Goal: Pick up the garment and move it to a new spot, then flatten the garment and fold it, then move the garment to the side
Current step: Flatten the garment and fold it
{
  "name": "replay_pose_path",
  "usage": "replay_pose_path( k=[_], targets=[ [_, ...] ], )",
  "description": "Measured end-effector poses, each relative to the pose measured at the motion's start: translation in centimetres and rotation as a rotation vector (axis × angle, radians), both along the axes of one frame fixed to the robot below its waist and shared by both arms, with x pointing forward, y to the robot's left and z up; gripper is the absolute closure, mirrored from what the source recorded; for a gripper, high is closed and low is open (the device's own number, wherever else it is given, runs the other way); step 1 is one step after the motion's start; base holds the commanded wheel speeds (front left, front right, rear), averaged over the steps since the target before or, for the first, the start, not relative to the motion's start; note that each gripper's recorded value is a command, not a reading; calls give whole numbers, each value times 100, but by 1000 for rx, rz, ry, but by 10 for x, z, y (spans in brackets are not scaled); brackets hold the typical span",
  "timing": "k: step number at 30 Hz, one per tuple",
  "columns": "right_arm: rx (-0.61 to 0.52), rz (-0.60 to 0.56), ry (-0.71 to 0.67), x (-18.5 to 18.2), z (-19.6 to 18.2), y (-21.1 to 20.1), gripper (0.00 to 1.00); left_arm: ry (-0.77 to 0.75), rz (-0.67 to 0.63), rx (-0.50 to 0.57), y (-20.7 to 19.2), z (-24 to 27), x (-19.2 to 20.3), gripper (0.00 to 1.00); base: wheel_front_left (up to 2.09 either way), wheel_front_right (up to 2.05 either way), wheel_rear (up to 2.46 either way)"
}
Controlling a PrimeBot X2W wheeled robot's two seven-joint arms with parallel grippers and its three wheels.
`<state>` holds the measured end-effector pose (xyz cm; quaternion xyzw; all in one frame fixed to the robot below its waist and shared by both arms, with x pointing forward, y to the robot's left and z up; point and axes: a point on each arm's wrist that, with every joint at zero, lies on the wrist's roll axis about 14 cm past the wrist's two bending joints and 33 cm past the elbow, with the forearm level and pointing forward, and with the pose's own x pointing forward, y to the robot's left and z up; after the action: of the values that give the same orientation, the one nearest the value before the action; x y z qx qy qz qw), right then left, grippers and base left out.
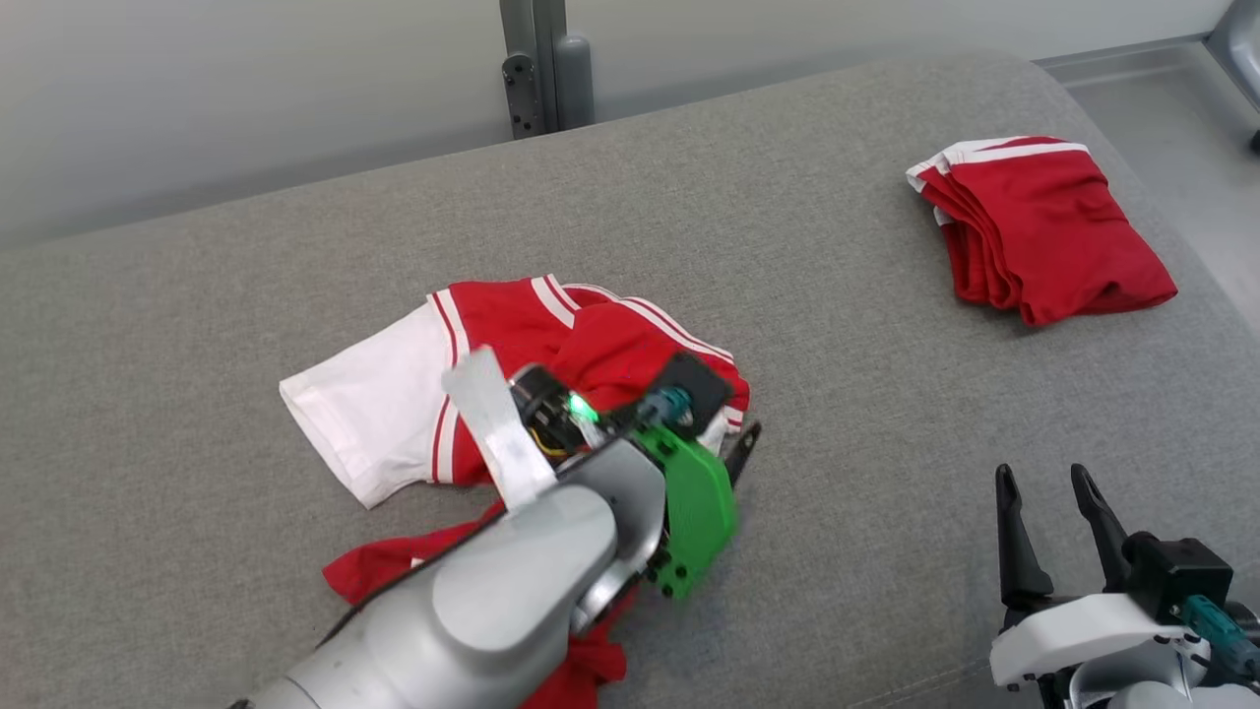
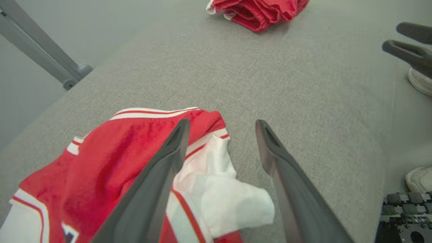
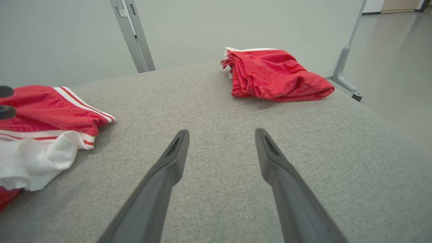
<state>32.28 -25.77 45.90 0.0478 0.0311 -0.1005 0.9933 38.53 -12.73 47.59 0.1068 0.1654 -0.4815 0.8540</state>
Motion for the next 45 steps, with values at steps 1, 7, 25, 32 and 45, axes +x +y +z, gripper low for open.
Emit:
replay_pose_path(
  k=[1,7,25,32,45],
  targets=[
    [6,1,-3,2,0,1,0,15,-25,34,-1,-9,-9,0,0,0,0],
    [35,-39,16,-3,-7,-8,0,61,-72,261,29,-59,-22,0,0,0,0],
    [40,-50,18,-1,-8,-11,0,197,13,-201,-20,8,-23,100,0,0,0],
    [37,-52,32,-1,-11,-12,0,365,-10,-337,-40,-9,-48,0,0,0,0],
    [17,-80,53,-7,-15,-22,0,253,51,-638,-36,48,-31,0,0,0,0]
  ],
)
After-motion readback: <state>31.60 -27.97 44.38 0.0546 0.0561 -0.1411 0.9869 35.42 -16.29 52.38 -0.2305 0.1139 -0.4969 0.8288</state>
